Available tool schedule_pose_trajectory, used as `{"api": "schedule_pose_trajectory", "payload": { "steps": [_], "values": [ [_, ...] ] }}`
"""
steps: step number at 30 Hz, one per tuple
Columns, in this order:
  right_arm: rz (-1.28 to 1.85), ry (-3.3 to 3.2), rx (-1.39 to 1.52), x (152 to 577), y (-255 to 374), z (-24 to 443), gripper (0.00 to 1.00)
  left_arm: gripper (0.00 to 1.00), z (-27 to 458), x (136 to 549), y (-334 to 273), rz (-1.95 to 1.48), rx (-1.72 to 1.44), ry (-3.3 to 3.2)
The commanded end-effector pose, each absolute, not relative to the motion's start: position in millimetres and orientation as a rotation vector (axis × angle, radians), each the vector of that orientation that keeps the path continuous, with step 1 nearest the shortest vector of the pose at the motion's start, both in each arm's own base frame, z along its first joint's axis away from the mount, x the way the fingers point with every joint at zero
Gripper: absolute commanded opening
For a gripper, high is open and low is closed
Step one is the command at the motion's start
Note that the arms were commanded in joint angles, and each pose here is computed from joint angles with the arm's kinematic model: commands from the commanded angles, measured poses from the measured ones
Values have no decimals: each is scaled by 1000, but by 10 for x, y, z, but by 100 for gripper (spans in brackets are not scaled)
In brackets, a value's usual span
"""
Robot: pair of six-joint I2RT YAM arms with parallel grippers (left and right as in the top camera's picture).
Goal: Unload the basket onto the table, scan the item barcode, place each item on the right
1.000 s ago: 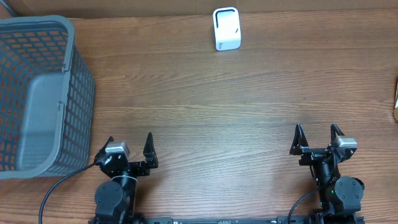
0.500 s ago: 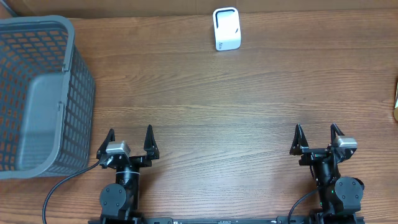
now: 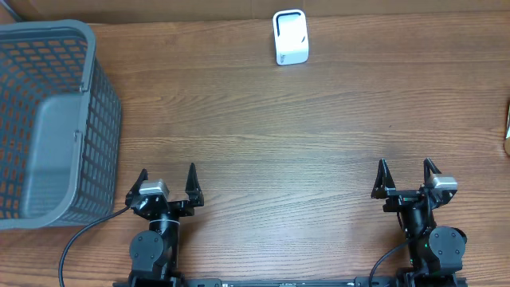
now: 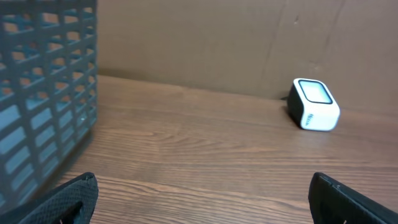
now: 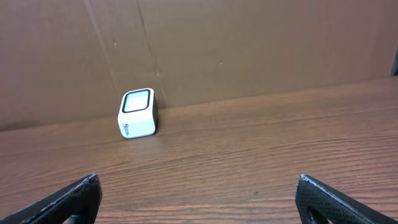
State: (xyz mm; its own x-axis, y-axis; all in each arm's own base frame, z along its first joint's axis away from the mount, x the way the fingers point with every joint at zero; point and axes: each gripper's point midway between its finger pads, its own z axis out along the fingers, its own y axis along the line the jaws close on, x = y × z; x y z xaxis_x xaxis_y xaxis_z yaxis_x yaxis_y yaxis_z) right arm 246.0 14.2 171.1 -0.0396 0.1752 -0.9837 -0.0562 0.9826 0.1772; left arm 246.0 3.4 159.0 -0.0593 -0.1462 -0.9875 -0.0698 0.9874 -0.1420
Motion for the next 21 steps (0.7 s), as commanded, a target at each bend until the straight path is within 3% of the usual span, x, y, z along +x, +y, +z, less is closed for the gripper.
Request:
{"api": "schedule_pose_trajectory", "payload": {
  "steps": [1,21],
  "values": [
    [186,1596,88,2461,148,1695,100,100,1587,2457,83,-38,-159,1628],
    [185,1596,88,2461,147,1695,100,100,1574,2451,194,75,-98,1640]
  ]
}}
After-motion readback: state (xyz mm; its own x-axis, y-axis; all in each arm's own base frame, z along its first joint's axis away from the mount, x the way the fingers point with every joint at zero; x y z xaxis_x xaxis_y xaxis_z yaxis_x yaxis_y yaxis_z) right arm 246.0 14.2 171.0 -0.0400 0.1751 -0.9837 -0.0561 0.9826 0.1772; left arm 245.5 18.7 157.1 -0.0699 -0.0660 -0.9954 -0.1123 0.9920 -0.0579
